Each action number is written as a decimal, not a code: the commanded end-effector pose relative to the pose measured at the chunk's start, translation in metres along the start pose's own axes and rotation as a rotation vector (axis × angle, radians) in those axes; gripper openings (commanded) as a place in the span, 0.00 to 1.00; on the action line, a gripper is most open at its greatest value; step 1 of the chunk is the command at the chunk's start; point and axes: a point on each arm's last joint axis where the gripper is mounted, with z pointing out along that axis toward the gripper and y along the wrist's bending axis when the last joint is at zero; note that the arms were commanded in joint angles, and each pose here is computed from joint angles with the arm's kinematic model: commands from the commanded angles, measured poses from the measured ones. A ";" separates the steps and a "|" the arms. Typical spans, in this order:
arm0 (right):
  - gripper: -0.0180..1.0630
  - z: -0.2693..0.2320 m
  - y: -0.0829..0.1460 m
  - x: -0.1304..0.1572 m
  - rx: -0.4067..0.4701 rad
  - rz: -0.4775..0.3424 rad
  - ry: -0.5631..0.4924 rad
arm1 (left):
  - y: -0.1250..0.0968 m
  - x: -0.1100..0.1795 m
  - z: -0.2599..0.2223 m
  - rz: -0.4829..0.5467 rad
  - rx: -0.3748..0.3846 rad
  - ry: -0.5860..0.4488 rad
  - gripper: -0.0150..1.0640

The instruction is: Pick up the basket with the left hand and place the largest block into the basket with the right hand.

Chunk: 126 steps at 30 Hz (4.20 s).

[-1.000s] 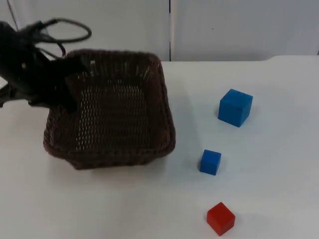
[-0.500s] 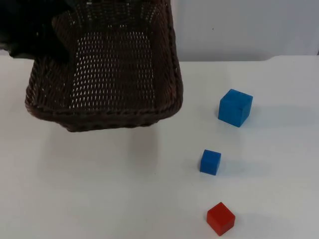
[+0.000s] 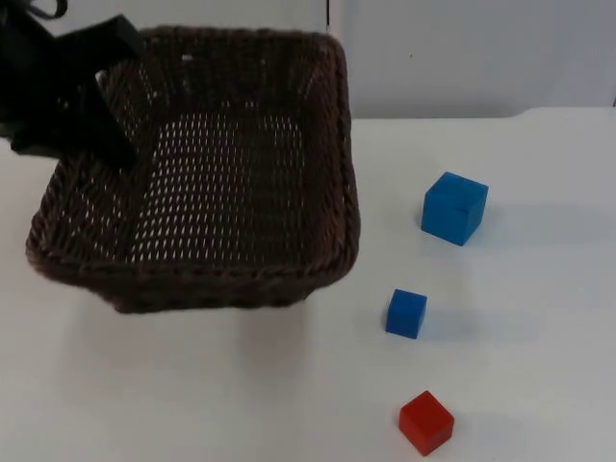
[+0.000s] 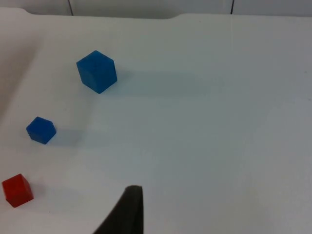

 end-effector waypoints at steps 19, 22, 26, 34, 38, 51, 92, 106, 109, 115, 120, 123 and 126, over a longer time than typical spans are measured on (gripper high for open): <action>0.99 0.000 0.000 0.000 0.007 0.001 -0.005 | 0.006 0.070 -0.009 -0.008 0.039 0.053 0.01; 0.99 0.000 0.000 0.000 0.007 0.001 -0.005 | 0.007 0.069 -0.009 0.002 0.036 0.044 0.01; 0.99 0.000 0.000 0.000 0.005 0.002 -0.005 | 0.007 0.069 -0.009 0.007 0.032 0.041 0.01; 0.99 0.000 0.000 0.000 0.004 0.012 -0.011 | 0.007 0.069 -0.009 0.014 0.026 0.044 0.01; 0.99 0.000 0.000 0.000 0.004 0.026 -0.011 | 0.007 0.069 -0.009 0.014 0.026 0.044 0.01; 0.99 0.034 0.003 -0.049 -0.024 0.089 0.020 | 0.008 0.069 -0.009 0.014 0.025 0.041 0.01; 0.99 0.222 0.004 -0.162 -0.032 0.016 0.375 | 0.008 0.069 -0.009 0.017 0.021 0.039 0.01; 0.99 0.277 0.010 -0.160 -0.073 -0.093 0.484 | 0.009 0.068 -0.009 0.019 0.014 0.025 0.01; 0.99 0.287 0.018 -0.159 -0.103 -0.157 0.498 | 0.009 0.068 -0.009 0.019 0.014 0.025 0.01; 0.99 0.320 0.052 -0.150 -0.202 -0.314 0.548 | 0.009 0.068 -0.009 0.019 0.014 0.025 0.01; 0.99 0.344 0.077 -0.147 -0.264 -0.417 0.568 | 0.009 0.068 -0.009 0.020 0.013 0.025 0.01; 0.99 0.361 0.094 -0.147 -0.311 -0.501 0.592 | 0.009 0.068 -0.009 0.020 0.013 0.025 0.01; 0.99 0.372 0.101 -0.148 -0.340 -0.552 0.607 | 0.009 0.068 -0.009 0.022 0.011 0.026 0.01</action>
